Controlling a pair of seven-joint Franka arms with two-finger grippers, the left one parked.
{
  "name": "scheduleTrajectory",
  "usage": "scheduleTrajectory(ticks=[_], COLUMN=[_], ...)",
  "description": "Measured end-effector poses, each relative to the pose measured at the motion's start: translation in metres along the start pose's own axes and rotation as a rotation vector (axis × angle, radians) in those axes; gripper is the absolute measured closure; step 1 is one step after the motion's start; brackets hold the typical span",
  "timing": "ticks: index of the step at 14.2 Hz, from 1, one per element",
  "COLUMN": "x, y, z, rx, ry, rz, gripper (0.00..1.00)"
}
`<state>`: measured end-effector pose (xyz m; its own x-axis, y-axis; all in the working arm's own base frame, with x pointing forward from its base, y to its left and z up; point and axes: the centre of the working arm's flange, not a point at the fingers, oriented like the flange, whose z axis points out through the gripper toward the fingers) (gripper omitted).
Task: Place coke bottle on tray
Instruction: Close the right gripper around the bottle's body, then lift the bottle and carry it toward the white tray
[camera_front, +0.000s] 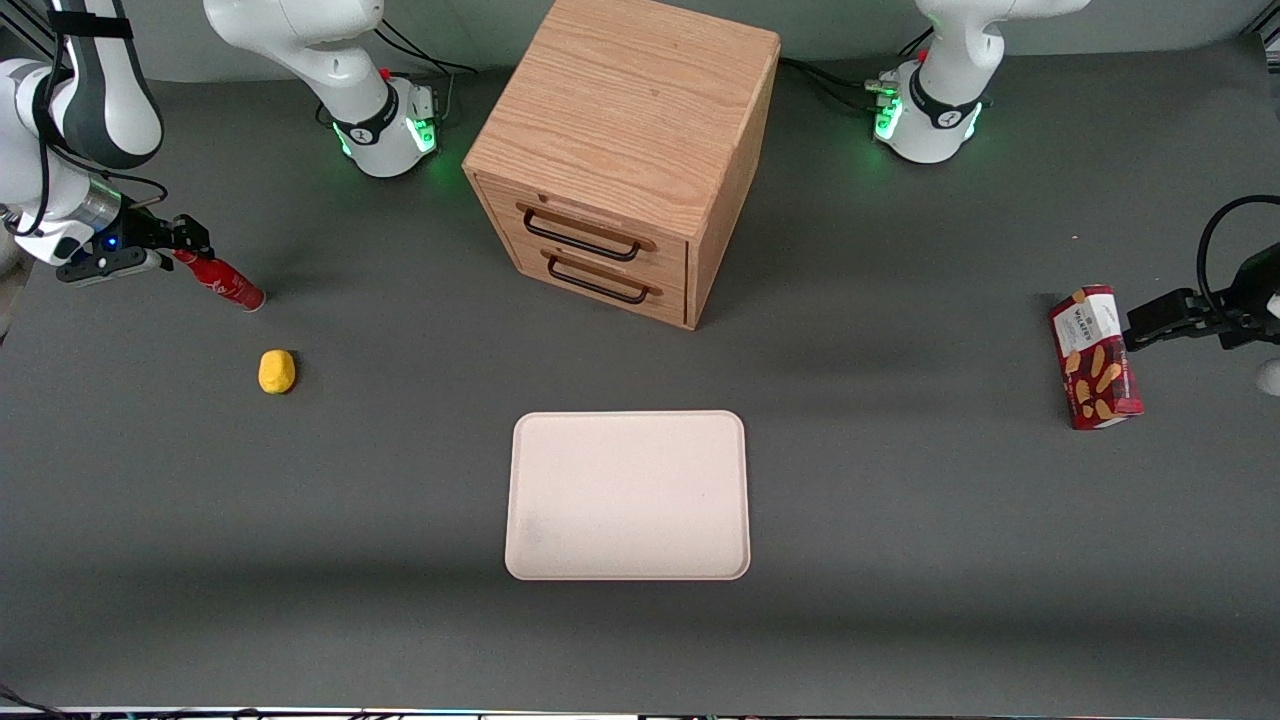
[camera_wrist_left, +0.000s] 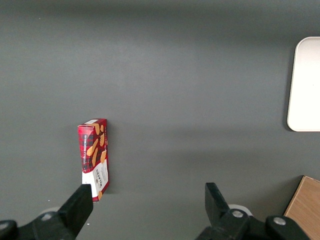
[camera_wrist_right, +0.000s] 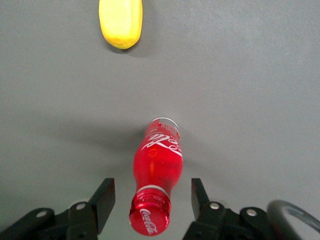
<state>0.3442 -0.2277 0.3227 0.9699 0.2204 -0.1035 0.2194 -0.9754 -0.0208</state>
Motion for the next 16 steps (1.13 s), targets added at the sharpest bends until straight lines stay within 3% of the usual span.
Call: scheduleTrajectory(ticks=[1, 3, 4, 6, 14, 16], x=[0.000, 0.000, 0.000, 0.001, 0.005, 0.016], y=[0.000, -0.001, -0.001, -0.001, 0.001, 0.003], z=[0.000, 0.000, 0.000, 0.000, -0.007, -0.024], rx=[0.000, 0.000, 0.001, -0.002, -0.012, -0.019], ry=[0.000, -0.001, -0.001, 0.000, 0.004, -0.018], rz=[0.000, -0.002, -0.002, -0.003, -0.010, -0.022], gripper=[0.35, 0.57, 0.57, 0.68, 0.68, 0.68])
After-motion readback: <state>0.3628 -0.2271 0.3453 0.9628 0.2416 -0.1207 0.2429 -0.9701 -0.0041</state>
